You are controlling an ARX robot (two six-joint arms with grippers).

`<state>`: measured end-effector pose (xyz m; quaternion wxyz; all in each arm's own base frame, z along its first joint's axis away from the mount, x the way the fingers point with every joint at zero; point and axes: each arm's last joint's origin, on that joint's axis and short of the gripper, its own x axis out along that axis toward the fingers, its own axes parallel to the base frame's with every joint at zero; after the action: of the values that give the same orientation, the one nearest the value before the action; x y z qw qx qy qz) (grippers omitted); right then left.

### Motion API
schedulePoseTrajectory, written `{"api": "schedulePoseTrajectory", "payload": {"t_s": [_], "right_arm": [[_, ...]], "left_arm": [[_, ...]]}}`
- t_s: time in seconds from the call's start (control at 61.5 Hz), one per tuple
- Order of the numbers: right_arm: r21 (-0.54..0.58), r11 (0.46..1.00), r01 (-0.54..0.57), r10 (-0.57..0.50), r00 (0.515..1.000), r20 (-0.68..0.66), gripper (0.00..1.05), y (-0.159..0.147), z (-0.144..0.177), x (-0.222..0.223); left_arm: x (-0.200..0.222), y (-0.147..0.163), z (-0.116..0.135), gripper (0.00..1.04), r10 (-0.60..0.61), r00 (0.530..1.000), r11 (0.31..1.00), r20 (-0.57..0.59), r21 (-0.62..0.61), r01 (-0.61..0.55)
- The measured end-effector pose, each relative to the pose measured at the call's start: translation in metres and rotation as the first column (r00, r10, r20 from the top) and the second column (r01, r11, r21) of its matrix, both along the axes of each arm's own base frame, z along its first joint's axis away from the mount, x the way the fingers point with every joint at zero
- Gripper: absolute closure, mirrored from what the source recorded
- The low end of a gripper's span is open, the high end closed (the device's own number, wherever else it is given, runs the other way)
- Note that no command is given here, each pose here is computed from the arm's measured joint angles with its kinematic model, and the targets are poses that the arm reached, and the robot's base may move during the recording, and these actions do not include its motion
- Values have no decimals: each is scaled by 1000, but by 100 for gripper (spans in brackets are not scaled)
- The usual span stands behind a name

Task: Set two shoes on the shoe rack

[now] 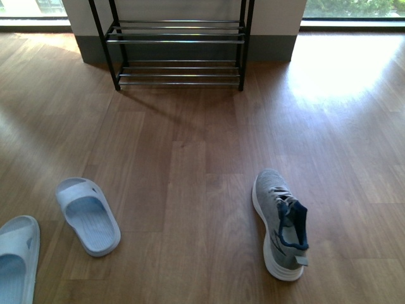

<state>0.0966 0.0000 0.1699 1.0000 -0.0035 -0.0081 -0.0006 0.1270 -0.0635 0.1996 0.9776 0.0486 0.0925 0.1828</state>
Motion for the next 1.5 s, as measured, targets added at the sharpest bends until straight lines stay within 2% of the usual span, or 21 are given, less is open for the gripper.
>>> {"api": "schedulePoseTrajectory", "payload": {"t_s": [0.439, 0.488, 0.569, 0.666, 0.829, 0.926, 1.057, 1.17, 1.3, 1.495], "right_arm": [[0, 1000, -2, 2, 1000, -1, 9, 0, 0, 0], [28, 997, -69, 70, 997, -34, 9, 1, -1, 1], [124, 963, -241, 256, 959, -121, 9, 5, -5, 12], [131, 952, -277, 297, 939, -174, 9, 11, -4, 32], [86, 961, -262, 275, 925, -262, 9, 24, -3, 93], [79, 962, -261, 271, 889, -370, 9, 35, -29, 136], [57, 965, -256, 238, 765, -599, 9, 44, -110, 175], [39, 973, -227, 191, 703, -685, 9, 43, -155, 189], [29, 980, -196, 154, 661, -735, 9, 37, -189, 202], [23, 989, -148, 113, 639, -761, 9, 26, -216, 222]], "left_arm": [[0, 0, 0, 103, -1, 1000, 1000, -1, 0, 1], [0, 0, 0, 103, -2, 1000, 1000, -1, 0, 2], [0, 0, 0, 103, -1, 1000, 1000, -1, 0, 1], [0, 0, 0, 103, 0, 1000, 1000, -1, 0, 0], [0, 0, 0, 103, 1, 1000, 1000, -1, 1, -1], [0, 0, 0, 103, 0, 1000, 1000, -1, 0, 0], [0, 0, 0, 103, 0, 1000, 1000, -1, 0, 0], [0, 0, 0, 103, 1, 1000, 1000, 0, 0, -1], [0, 0, 0, 103, 0, 1000, 1000, -1, 0, 0], [0, 0, 0, 103, 0, 1000, 1000, -1, 0, 0]]}}
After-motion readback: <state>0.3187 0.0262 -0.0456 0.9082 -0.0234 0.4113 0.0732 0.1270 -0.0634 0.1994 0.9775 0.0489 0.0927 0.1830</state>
